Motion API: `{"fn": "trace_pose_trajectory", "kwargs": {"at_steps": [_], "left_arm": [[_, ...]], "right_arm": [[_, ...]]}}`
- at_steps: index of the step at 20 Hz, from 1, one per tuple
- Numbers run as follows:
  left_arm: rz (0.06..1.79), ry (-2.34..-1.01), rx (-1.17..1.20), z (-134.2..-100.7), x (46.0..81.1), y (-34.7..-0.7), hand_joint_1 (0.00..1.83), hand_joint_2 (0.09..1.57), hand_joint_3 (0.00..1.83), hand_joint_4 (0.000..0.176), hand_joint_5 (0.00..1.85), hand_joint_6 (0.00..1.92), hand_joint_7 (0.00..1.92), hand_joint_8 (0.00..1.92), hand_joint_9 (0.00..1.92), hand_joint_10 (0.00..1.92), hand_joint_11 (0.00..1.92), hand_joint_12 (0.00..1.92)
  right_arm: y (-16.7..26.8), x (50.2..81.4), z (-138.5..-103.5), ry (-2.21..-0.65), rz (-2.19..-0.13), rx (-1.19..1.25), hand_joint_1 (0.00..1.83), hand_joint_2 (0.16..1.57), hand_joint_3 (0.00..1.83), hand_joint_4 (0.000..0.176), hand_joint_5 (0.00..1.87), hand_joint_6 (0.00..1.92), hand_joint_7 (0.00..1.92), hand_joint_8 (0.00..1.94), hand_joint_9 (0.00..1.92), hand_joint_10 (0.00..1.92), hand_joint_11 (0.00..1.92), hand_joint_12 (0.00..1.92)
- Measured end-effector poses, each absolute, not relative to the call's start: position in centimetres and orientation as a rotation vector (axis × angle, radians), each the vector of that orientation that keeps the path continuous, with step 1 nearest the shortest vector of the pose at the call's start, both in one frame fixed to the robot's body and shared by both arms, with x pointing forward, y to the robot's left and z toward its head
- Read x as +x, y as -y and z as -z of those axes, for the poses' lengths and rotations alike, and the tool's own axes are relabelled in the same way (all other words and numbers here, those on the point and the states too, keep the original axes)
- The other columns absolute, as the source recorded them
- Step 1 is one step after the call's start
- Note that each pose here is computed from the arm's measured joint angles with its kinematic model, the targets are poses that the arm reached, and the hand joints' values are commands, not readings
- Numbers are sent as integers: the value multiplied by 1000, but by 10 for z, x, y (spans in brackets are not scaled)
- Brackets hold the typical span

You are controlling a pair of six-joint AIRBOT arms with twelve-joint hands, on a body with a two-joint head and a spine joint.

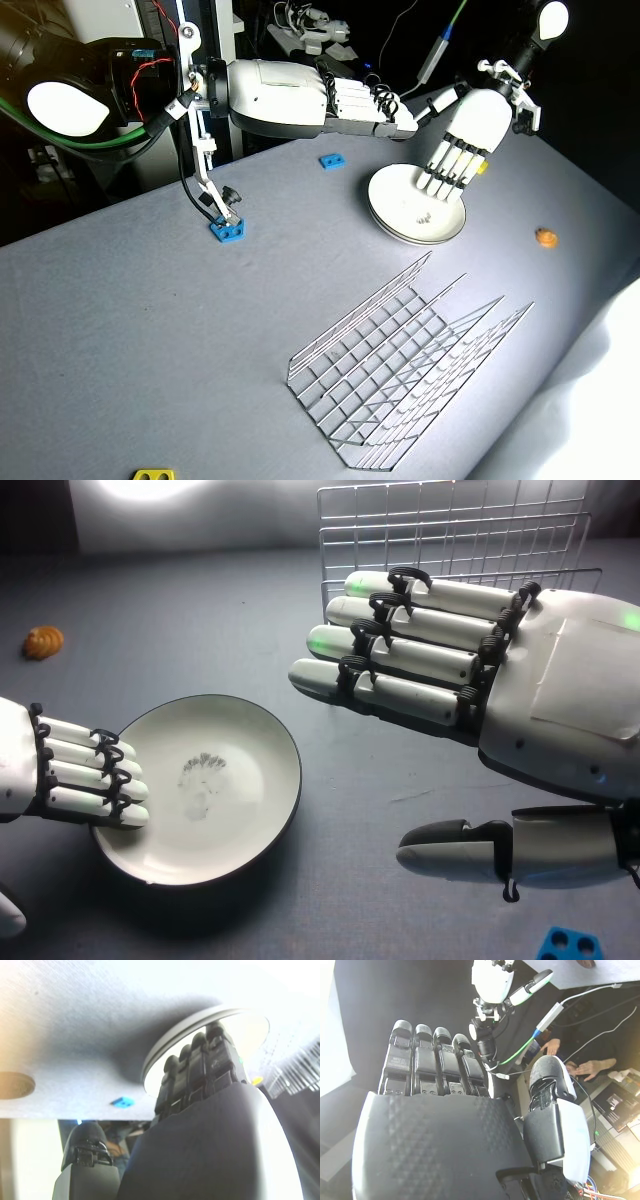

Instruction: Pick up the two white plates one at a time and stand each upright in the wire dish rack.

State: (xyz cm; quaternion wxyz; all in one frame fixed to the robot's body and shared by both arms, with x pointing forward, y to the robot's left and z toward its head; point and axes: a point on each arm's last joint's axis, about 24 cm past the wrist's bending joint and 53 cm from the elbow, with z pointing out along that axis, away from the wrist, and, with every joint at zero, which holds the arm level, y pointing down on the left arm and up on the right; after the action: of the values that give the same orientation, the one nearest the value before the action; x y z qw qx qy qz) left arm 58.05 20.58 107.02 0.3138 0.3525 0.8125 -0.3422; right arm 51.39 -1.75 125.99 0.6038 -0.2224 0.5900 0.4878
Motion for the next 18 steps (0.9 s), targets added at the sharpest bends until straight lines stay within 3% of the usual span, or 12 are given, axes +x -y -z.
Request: {"fn": "trace_pose_trajectory", "kwargs": {"at_steps": [12,13,17,18], "left_arm": [[899,-2165,939,-1063,578,-210,0,1112,1,0,57,1,30,3,35,4,0,195],[898,-2166,942,-1062,577,-210,0,1110,0,0,55,0,28,1,35,2,0,169],[899,-2179,946,-1057,575,-210,0,1107,1,0,75,0,45,3,53,2,0,215],[899,-2183,944,-1056,574,-211,0,1108,1,0,55,1,33,0,44,0,0,159]], "right_arm": [[17,514,-1259,-1369,-1128,-515,9,1223,1,0,0,0,0,0,0,0,0,0],[18,514,-1259,-1369,-1126,-516,209,1220,0,0,0,0,0,0,0,0,0,0],[17,514,-1257,-1372,-1119,-521,583,1233,0,0,0,0,0,0,0,0,0,0],[17,514,-1254,-1381,-1116,-524,810,1273,14,0,0,0,0,0,0,0,0,0]]}}
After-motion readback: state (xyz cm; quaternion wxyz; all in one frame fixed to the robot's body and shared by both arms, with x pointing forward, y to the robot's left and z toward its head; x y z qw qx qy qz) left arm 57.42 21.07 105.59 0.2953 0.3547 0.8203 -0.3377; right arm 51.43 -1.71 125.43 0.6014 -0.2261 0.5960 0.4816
